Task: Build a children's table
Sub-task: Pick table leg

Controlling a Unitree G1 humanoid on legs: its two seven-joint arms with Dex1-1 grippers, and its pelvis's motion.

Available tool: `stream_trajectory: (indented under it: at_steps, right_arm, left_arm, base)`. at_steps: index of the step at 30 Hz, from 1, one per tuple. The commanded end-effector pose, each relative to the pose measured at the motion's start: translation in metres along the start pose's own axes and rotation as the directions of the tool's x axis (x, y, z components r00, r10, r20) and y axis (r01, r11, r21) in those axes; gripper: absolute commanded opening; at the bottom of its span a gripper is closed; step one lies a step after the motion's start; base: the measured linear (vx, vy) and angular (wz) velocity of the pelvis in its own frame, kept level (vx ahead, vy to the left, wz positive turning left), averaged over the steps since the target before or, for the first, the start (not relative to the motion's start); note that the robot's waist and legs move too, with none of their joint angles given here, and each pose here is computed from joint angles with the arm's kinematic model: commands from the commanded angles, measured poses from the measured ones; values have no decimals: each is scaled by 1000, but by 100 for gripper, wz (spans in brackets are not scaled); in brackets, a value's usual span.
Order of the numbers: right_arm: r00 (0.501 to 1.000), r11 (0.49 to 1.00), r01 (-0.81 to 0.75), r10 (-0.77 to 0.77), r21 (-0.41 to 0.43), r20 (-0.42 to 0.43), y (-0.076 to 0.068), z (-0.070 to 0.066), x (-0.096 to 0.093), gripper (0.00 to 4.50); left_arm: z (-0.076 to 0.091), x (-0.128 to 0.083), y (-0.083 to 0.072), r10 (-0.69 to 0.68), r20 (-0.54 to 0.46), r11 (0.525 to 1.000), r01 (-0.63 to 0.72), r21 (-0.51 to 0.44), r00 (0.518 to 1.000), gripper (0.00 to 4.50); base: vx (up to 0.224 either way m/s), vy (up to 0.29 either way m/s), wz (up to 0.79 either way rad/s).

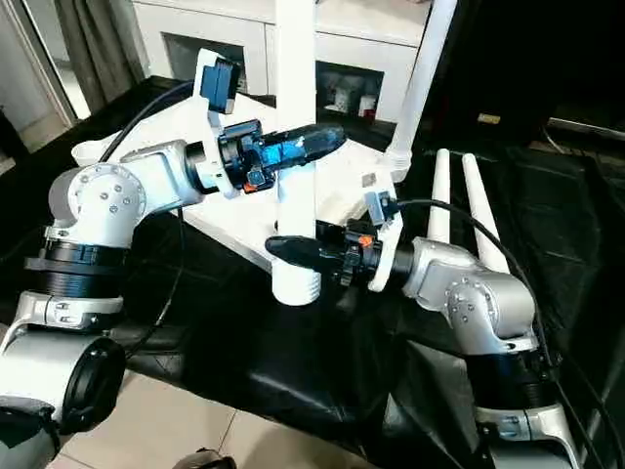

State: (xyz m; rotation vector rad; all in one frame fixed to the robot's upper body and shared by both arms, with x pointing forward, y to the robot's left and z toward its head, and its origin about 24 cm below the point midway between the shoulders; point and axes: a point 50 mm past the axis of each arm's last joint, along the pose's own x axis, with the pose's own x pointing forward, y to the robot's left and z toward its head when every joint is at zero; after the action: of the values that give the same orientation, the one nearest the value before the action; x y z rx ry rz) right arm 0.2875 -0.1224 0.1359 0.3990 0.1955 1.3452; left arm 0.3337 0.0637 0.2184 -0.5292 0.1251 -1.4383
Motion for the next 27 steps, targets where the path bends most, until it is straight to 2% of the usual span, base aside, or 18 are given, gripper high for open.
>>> stream_trajectory:
  at_steps: [1,3,5,6,8,10,11,12,15,16,22,25,26,27]
  right_arm:
    - [994,994,110,-110,-3,-24,-9,-5,-6,192]
    - [976,975,219,-219,-42,14,-16,-1,-2,192]
    - [958,957,285,-283,-48,43,-21,2,1,191]
    - [958,957,286,-284,-47,45,-21,2,1,191]
    - [951,951,306,-303,-33,64,-21,2,6,191]
    - [948,949,313,-310,-33,65,-21,1,7,191]
    - [947,948,317,-314,-33,66,-21,1,7,191]
    - [947,948,317,-314,-33,66,-21,1,7,191]
    - [927,927,371,-368,-49,68,-24,0,12,191]
    - [922,922,384,-380,-55,69,-25,0,13,191]
    - [916,914,400,-395,-68,67,-26,0,15,191]
    - [916,911,400,-397,-100,49,-25,0,16,191]
    - [923,918,384,-381,-98,48,-24,0,16,247]
    - [936,933,351,-348,-79,43,-22,0,16,261]
  left_arm:
    - [8,5,-6,-40,37,999,39,23,999,188]
    - [7,6,12,181,65,981,-184,54,981,258]
    - [4,7,21,302,78,950,-306,54,950,260]
    - [4,7,22,307,77,949,-311,55,949,271]
    - [-2,8,30,437,82,895,-442,60,896,299]
    - [-3,8,32,464,86,881,-470,55,881,304]
    - [-3,8,33,479,88,873,-484,52,873,273]
    - [-3,8,33,479,88,873,-484,52,873,261]
    - [-9,10,36,544,104,833,-551,48,832,269]
    - [-9,11,37,557,111,824,-565,51,823,254]
    - [-9,12,39,588,143,800,-599,44,796,203]
    - [-6,11,38,578,153,802,-592,75,802,195]
    - [-5,11,38,568,154,808,-583,80,808,188]
    - [-4,12,35,536,149,828,-552,97,831,185]
  base:
    - [0,0,0]
    - [0,0,0]
    - [0,0,0]
    - [0,0,0]
    - [0,0,0]
    - [0,0,0]
    - [0,0,0]
    - [0,0,0]
    - [0,0,0]
    - [0,0,0]
    - [0,0,0]
    - [0,0,0]
    - [0,0,0]
    - [0,0,0]
